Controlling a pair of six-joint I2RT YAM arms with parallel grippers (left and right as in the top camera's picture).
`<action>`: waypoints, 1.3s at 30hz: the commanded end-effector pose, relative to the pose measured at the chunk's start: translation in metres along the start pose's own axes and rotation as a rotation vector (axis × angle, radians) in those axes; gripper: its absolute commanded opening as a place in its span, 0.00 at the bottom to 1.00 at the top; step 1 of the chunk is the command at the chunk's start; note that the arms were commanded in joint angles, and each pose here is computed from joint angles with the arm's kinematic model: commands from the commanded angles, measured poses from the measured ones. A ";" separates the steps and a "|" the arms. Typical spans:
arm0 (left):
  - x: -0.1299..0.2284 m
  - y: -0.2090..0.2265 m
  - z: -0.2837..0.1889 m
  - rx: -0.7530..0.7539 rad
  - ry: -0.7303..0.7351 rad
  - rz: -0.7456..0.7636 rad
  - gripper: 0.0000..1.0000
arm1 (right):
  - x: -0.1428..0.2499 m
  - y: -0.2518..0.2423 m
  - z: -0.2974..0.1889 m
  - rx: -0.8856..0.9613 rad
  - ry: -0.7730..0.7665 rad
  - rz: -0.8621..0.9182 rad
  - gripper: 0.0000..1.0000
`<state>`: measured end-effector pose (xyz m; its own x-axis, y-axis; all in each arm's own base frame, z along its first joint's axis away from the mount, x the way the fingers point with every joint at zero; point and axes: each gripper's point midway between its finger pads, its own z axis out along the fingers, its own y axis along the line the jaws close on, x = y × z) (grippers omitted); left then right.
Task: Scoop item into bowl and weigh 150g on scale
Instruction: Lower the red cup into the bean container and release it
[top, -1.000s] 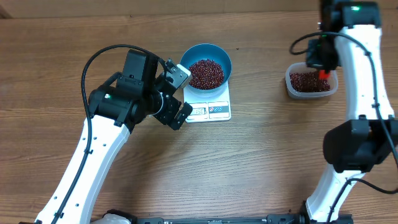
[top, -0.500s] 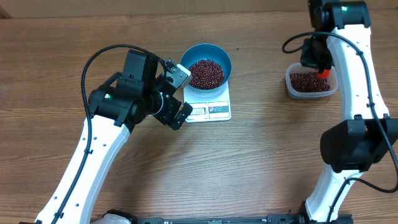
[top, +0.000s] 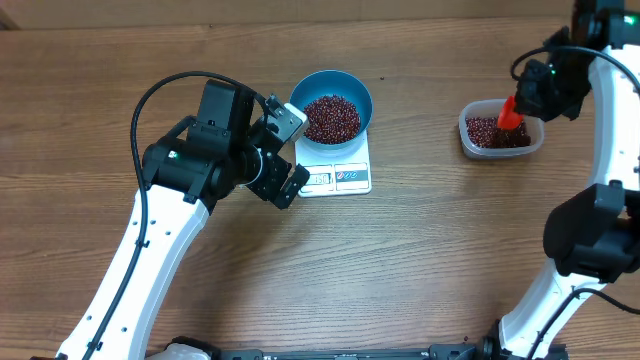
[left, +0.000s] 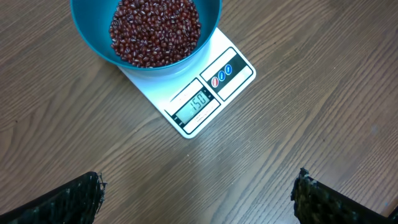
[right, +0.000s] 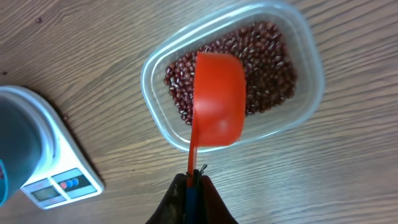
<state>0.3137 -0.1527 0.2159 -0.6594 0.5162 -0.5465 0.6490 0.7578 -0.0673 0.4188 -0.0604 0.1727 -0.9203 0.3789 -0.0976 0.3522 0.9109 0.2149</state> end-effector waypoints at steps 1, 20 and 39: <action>-0.009 -0.001 -0.008 0.006 -0.038 -0.002 1.00 | 0.009 0.008 0.019 -0.123 0.064 -0.020 0.17; -0.009 -0.001 -0.008 0.006 -0.038 -0.002 1.00 | 0.020 -0.039 0.047 -0.096 0.117 0.073 1.00; -0.009 -0.001 -0.008 0.006 -0.038 -0.002 1.00 | 0.038 -0.087 0.001 0.265 0.135 0.160 1.00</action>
<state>0.3137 -0.1527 0.2158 -0.6596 0.5163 -0.5462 0.6490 0.7578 -0.0674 0.3408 -0.1152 0.1203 -0.8548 0.4937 0.1600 0.4975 0.8673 -0.0180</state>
